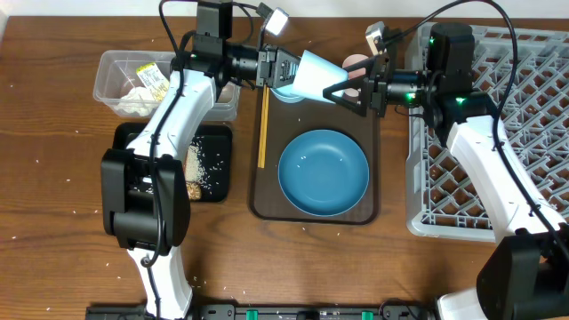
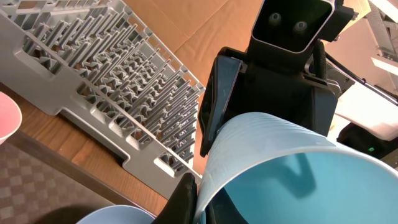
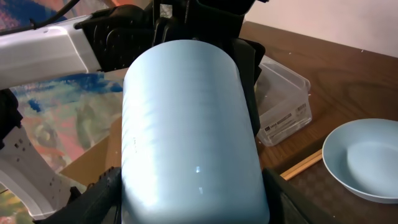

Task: Sort waste into correct bins and load items into the dishwasher rack
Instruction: 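Grasp the cup with the right gripper and release the left gripper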

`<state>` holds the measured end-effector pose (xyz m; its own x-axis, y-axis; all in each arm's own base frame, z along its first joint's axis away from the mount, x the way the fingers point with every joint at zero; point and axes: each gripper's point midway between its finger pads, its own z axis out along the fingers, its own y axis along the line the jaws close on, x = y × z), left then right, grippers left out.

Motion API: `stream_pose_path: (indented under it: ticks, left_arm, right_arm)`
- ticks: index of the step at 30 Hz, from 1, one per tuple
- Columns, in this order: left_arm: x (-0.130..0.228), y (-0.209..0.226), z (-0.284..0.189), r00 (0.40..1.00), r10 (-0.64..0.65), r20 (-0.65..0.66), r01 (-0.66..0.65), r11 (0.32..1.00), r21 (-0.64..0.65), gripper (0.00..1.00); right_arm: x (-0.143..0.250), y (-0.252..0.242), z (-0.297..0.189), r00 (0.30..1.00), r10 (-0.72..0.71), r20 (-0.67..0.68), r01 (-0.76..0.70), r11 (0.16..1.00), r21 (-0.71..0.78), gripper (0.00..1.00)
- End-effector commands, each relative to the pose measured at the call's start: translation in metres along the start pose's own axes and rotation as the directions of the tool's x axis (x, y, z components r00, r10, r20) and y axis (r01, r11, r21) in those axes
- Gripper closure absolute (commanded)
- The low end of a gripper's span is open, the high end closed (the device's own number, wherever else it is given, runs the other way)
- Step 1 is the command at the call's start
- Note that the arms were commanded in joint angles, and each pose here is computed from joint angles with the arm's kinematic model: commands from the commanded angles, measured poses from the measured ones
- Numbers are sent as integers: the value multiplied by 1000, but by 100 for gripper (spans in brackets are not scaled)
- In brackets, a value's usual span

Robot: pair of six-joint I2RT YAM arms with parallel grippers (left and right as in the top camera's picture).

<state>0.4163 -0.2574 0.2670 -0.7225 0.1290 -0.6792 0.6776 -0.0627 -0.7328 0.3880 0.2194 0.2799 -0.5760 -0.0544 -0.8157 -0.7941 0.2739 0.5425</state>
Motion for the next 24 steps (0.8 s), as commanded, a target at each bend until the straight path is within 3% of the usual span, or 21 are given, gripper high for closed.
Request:
stream_pose_path:
  ticks: [1,9,24]
  left_arm:
    - [-1,-2,8,1000,16,-8,-16,1000,-7,93]
    - [-1,0,7,1000,16,-5,-16,1000,-17,74]
    - [-3,8,7,1000,15,3,-15,998,-61,72]
  right_arm:
    - [5,4,10,1000,-1,-18,1,999,-35,57]
    - [-1,-12,-9,1000,28,13,-28,1000,11,58]
    - [-4,-58,-75,986,132,102,-146,977,154,61]
